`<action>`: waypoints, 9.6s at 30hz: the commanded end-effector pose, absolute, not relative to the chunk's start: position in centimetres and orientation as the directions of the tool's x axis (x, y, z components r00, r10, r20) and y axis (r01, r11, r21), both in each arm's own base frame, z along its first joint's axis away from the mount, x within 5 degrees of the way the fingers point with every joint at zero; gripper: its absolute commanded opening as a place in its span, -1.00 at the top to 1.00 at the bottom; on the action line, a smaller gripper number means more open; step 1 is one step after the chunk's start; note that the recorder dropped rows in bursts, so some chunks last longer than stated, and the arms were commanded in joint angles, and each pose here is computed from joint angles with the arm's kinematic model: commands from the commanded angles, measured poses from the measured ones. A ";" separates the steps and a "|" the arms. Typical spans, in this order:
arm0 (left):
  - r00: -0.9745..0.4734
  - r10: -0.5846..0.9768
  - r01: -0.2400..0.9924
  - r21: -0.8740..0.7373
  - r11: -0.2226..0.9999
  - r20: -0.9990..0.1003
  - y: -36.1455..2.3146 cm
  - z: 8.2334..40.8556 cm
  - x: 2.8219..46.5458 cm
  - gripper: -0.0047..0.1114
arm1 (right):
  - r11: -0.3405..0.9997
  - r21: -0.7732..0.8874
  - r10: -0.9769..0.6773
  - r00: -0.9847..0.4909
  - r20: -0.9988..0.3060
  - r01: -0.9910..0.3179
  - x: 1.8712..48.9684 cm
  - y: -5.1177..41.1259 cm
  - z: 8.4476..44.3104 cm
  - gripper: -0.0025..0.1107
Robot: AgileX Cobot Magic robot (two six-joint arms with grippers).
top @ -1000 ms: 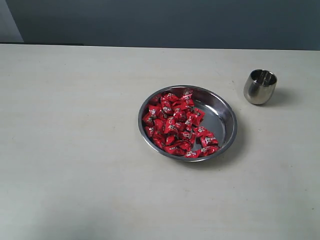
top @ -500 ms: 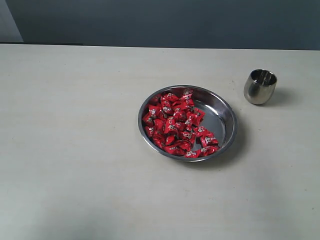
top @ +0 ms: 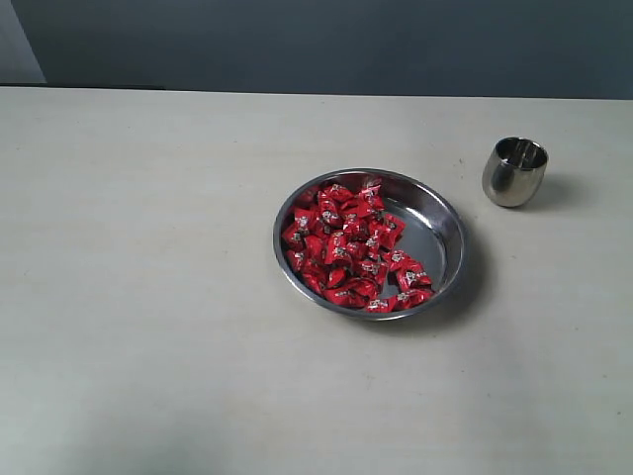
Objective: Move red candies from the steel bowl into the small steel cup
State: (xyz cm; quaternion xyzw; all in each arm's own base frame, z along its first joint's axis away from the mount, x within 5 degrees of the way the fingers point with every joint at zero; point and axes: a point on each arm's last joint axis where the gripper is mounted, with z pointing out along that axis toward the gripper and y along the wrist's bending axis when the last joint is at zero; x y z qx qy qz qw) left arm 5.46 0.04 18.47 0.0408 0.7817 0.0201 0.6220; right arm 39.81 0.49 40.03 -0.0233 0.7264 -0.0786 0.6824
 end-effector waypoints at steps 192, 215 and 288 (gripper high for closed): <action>-0.214 0.085 0.048 0.076 0.996 -0.973 0.0 18.6 5.4 0.91 | 0.785 0.233 -0.562 -0.818 -0.122 -0.574 40.6 12.1 19.7 0.32; -0.214 0.085 0.048 0.076 0.996 -0.973 0.0 18.6 5.4 0.91 | 0.788 0.206 -0.606 -0.789 0.097 -0.580 38.2 15.1 13.8 0.12; -0.214 0.085 0.048 0.076 0.996 -0.973 0.0 18.6 5.4 0.91 | 0.909 -0.066 -0.413 -0.865 -0.284 -0.412 43.1 6.9 22.9 0.97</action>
